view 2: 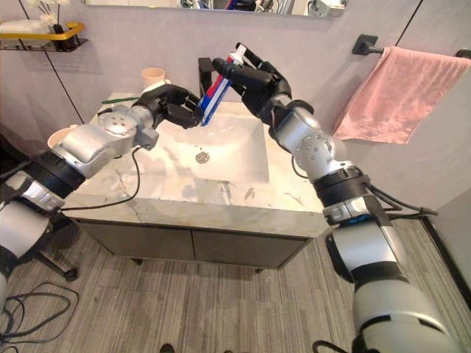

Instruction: Organize the bathroom.

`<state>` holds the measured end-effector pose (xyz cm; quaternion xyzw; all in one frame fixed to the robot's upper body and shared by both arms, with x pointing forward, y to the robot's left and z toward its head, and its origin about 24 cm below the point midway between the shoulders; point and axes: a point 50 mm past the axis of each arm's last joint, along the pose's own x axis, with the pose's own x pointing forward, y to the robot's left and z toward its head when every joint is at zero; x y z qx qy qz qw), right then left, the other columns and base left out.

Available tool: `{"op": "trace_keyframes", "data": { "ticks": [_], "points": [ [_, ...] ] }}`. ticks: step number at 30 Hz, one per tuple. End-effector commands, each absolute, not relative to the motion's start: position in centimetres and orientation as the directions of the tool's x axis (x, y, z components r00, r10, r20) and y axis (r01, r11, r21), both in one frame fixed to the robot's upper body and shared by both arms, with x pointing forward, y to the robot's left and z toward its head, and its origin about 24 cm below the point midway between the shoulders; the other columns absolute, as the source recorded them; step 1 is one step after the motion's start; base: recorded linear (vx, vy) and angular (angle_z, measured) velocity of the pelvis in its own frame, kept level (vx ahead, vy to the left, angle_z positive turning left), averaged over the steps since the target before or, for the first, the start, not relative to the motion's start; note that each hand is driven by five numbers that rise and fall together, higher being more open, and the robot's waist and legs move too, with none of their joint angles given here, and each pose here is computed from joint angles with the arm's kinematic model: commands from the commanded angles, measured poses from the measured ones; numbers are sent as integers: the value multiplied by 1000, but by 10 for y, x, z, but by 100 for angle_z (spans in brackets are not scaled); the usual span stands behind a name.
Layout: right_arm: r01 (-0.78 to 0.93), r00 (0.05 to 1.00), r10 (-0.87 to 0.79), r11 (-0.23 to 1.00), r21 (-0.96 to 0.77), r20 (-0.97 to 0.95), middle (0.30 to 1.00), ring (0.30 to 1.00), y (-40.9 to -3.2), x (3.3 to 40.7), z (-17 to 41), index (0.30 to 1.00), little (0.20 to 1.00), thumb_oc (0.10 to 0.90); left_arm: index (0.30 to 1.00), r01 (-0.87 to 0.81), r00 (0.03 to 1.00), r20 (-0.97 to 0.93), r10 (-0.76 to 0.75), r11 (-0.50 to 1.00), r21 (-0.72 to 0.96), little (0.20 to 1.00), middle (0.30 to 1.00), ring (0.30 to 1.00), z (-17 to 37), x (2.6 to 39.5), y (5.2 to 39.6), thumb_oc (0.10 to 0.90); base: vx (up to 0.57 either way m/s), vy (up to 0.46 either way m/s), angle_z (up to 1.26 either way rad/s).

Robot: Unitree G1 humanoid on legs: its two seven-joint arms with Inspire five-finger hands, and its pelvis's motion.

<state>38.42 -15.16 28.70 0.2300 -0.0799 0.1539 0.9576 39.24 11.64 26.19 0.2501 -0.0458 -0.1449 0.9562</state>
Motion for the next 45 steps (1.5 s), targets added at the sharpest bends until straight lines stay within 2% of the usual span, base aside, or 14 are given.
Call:
{"op": "trace_keyframes", "data": {
  "ticks": [1,20,45],
  "points": [
    [-376,881,184,830,411,435,900,900,-168,378,339,900,900,800,300,98,932,247,-264,843,529,300,300,300,319,390,131,400,0,0,0],
    [-334,903,160,846,416,399,900,900,-185,382,336,900,900,800,300,-10,912,369,-178,891,454,300,300,300,337,388,145,400,0,0,1],
    [-367,904,209,826,428,372,900,900,-174,385,338,900,900,800,300,18,916,348,-202,884,467,300,300,300,340,388,139,400,0,0,0]
  ]
}}
